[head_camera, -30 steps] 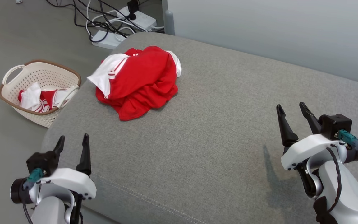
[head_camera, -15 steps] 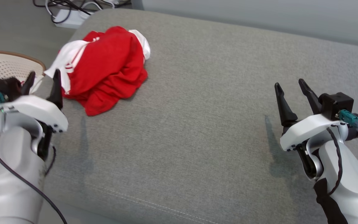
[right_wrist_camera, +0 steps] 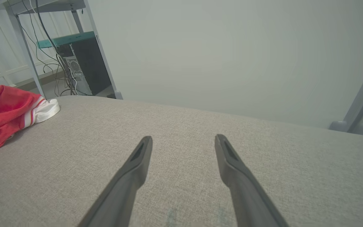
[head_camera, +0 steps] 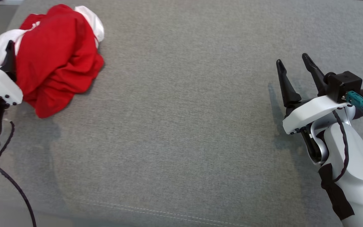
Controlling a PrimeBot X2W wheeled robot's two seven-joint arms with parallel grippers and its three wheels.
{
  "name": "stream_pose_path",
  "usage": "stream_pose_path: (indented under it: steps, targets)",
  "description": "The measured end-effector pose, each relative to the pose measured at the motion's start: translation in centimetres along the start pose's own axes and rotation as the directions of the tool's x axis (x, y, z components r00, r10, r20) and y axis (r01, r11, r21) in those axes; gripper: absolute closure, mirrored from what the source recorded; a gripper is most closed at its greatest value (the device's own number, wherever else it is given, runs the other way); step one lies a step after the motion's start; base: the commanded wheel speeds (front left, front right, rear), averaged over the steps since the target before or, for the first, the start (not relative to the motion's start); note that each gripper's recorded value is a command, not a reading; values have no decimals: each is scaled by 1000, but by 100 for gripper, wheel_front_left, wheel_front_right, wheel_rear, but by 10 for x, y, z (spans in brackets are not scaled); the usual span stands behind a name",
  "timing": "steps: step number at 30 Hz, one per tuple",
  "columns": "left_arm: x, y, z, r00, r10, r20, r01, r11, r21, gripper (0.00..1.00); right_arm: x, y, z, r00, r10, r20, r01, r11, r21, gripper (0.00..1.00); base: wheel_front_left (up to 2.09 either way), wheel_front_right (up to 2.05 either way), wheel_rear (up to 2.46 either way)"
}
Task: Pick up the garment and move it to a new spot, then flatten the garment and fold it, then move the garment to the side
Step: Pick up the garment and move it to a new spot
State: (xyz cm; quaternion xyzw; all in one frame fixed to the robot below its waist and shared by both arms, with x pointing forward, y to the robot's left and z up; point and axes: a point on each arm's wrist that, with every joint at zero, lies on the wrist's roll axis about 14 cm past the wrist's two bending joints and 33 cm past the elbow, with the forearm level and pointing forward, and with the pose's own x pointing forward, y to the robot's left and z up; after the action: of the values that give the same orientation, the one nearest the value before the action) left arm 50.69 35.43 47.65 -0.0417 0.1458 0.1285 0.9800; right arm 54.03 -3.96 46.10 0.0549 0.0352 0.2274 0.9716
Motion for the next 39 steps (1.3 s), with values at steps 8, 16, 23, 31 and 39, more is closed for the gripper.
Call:
stream_pose_path:
  steps: [8,16,23,31,39]
  targets:
    - [21,6,-45,987,29,-157,-25,999,24,0,-10,-30,-16,997,-67,-32,67,998,-1,0,0,0,0]
    - [29,6,-62,975,47,-219,-51,999,-11,19,-15,-44,-26,994,-94,-53,94,996,-5,0,0,0,0]
    - [28,-1,-42,988,20,-151,-16,1000,26,100,-15,-47,-13,994,-110,-25,109,994,-5,0,0,0,0]
    - [24,-31,55,985,-101,138,81,986,146,100,-22,-33,8,995,-100,13,100,995,5,0,0,0,0]
    - [-18,-143,184,796,-395,458,302,915,266,100,-39,-30,26,992,-117,44,117,993,16,0,0,0,0]
